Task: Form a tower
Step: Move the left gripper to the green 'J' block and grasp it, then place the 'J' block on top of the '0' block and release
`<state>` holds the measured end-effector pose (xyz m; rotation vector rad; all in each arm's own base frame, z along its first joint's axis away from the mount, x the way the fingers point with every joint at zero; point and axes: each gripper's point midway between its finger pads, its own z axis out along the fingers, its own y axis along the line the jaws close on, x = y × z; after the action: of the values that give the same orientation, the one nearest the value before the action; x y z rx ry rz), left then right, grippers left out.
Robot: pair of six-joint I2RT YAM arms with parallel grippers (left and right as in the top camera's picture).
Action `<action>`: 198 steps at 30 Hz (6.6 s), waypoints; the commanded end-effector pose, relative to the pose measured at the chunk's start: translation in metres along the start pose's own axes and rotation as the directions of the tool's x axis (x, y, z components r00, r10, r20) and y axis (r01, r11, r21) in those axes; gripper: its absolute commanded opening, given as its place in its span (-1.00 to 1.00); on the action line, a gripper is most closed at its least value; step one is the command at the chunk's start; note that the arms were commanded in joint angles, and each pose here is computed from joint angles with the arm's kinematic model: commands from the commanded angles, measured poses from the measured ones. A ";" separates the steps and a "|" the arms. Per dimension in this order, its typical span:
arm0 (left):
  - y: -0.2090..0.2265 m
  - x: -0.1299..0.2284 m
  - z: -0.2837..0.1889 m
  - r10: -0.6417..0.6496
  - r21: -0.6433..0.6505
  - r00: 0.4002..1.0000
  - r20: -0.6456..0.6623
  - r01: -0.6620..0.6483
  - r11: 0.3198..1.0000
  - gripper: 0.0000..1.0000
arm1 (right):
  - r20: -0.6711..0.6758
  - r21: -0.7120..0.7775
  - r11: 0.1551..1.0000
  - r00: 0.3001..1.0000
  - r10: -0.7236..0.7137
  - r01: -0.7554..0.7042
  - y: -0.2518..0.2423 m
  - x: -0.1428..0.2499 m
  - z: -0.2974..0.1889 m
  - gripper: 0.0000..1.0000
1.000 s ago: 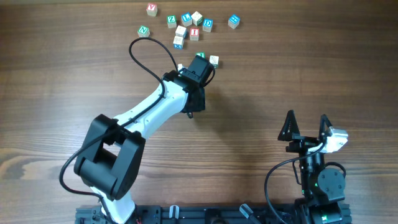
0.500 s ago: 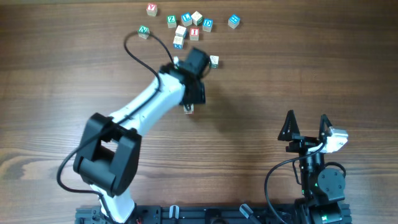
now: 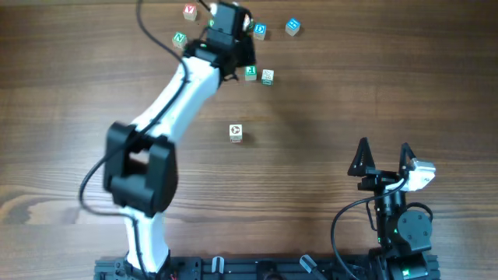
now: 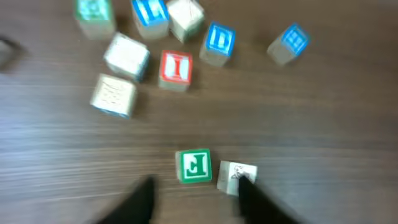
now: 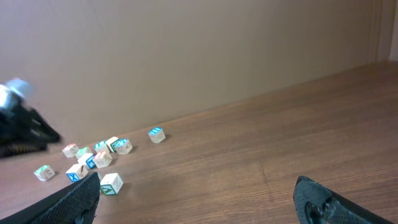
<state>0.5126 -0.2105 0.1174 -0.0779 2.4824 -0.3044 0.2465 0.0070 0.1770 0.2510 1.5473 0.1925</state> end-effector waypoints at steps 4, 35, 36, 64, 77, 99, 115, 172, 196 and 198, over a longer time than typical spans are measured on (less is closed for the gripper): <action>-0.008 0.050 0.062 0.048 -0.001 0.994 -0.100 -0.049 0.999 0.38 | 0.013 0.011 1.000 1.000 -0.015 0.015 -0.002 -0.003 0.000 0.99; 0.076 0.049 0.086 -0.051 -0.190 0.992 -0.117 0.028 0.981 -0.11 | 0.013 0.011 1.000 1.000 -0.015 0.015 -0.002 -0.003 0.000 1.00; 0.080 0.048 0.085 -0.058 -0.194 0.992 -0.115 0.035 0.980 -0.15 | 0.013 0.012 1.000 1.000 -0.015 0.015 -0.002 -0.003 0.000 1.00; 0.071 -0.020 -0.005 -0.079 -0.149 0.997 0.027 0.082 0.985 -0.57 | 0.013 0.011 1.000 1.000 -0.015 0.015 -0.002 -0.003 0.000 0.99; 0.048 0.034 -0.194 -0.125 -0.171 0.985 -0.117 0.104 0.980 -0.50 | 0.013 0.012 1.000 1.000 -0.015 0.015 -0.002 -0.003 0.000 0.99; 0.037 0.172 -0.068 -0.064 -0.196 0.951 -0.302 0.003 0.981 -0.47 | 0.013 0.011 1.000 1.000 -0.015 0.015 -0.002 -0.003 0.000 1.00; 0.036 0.173 -0.063 -0.059 -0.194 0.951 -0.303 -0.001 0.981 -0.05 | 0.013 0.011 1.000 1.000 -0.015 0.015 -0.002 -0.003 0.000 0.99; 0.025 0.149 -0.088 0.054 -0.117 0.966 -0.253 -0.086 0.989 -0.23 | 0.013 0.011 1.000 1.000 -0.015 0.015 -0.002 -0.003 0.000 0.99; 0.025 0.149 -0.088 0.101 -0.104 0.961 -0.259 -0.132 0.986 -0.31 | 0.013 0.011 1.000 1.000 -0.015 0.015 -0.002 -0.003 0.000 1.00; 0.025 0.149 -0.088 0.101 -0.104 0.961 -0.259 -0.132 0.986 -0.30 | 0.013 0.011 1.000 1.000 -0.015 0.015 -0.002 -0.003 0.000 0.99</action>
<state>0.3383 -0.1846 0.0823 0.0279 2.7728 -0.1012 0.2465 0.0070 0.1772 0.2510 1.5469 0.1926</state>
